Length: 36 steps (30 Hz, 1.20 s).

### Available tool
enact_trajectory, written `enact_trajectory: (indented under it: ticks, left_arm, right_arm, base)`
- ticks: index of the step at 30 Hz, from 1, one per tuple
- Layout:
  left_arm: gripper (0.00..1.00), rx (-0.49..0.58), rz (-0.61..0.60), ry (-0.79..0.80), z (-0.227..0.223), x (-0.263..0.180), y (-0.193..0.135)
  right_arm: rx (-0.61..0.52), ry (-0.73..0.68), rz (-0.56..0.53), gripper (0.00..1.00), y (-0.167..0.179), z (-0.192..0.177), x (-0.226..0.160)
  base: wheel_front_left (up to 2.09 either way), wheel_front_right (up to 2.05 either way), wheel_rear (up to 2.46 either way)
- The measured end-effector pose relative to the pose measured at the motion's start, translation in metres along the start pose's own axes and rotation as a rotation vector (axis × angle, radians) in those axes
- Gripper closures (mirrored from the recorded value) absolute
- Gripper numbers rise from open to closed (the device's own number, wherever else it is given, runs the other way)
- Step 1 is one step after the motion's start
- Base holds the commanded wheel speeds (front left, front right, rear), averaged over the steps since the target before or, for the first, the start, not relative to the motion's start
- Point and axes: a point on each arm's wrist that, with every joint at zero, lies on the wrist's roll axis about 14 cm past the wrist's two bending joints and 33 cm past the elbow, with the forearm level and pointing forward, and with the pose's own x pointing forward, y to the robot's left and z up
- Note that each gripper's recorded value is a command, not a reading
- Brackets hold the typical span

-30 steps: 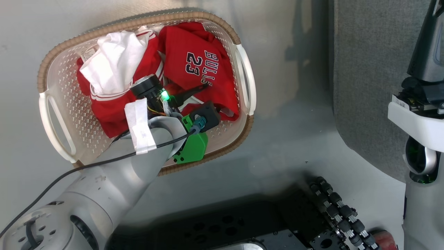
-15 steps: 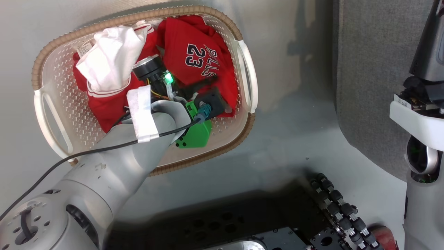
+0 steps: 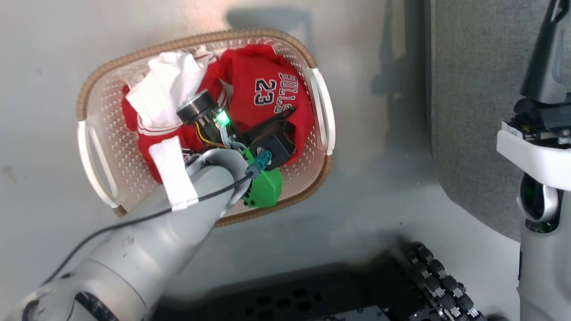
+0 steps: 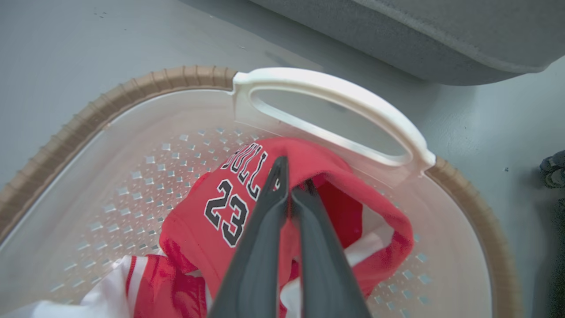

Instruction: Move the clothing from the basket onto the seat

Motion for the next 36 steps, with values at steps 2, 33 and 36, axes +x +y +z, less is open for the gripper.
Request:
enact_trajectory:
  ticks: [2,33,36]
  left_arm:
    - [1.00,-0.037,0.043,-0.032,0.013,-0.009,0.001]
    - [1.00,0.035,0.676,-0.632,0.223,-0.253,-0.022]
    - [1.00,0.077,0.704,-0.714,0.247,-0.276,-0.034]
  right_arm:
    - [0.001,-0.012,0.023,0.00,0.005,0.009,0.000]
    - [0.136,-0.137,0.138,0.00,0.042,0.151,-0.132]
    - [0.143,-0.165,0.144,0.00,0.044,0.163,-0.147]
  base:
    - [0.00,0.00,0.00]
    - [0.00,0.00,0.00]
    - [0.00,0.00,0.00]
